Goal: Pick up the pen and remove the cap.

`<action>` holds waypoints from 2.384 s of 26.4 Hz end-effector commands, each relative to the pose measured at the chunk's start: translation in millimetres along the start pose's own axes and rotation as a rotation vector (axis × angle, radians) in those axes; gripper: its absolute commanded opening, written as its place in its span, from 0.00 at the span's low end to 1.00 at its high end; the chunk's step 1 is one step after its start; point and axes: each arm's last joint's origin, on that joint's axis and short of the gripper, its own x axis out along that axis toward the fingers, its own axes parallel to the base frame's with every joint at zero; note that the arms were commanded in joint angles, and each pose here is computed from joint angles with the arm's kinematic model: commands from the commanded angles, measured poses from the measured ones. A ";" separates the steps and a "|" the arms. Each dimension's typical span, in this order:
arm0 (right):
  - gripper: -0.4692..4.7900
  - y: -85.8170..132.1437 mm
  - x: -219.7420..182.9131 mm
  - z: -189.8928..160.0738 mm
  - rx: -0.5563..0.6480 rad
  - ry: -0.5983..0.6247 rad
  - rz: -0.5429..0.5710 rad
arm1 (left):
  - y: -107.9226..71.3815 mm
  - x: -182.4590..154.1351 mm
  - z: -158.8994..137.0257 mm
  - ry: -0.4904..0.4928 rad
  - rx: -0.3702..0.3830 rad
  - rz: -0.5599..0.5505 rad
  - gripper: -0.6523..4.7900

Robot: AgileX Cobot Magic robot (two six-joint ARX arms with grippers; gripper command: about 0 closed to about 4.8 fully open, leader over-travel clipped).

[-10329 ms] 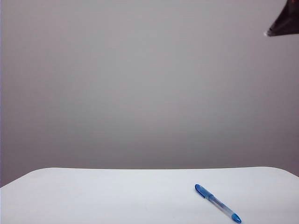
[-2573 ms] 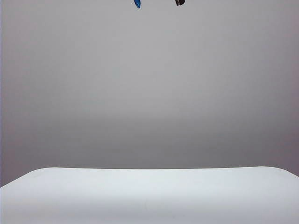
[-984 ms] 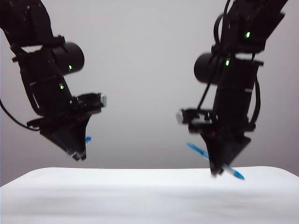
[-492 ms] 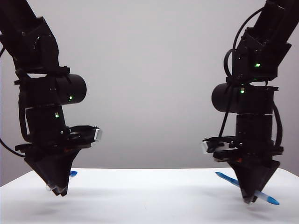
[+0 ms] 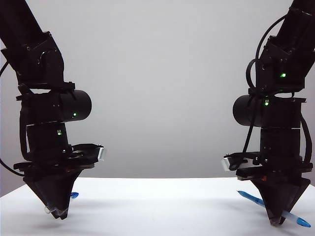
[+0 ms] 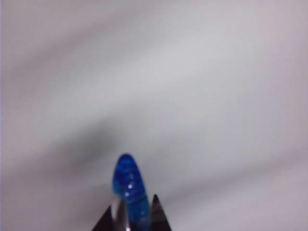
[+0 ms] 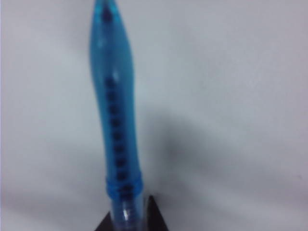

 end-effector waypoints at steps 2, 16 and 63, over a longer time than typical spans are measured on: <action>0.33 0.6 13.6 -4.3 0.002 0.036 0.008 | 0.3 -2.1 2.2 -0.020 0.008 0.004 0.31; 0.56 0.7 6.3 0.3 0.011 0.005 0.016 | -2.5 -8.9 4.2 0.000 -0.003 -0.066 0.81; 0.13 31.9 -280.0 -143.8 0.114 -1.237 -0.023 | -40.7 -270.1 -151.7 -0.794 -0.037 0.384 0.79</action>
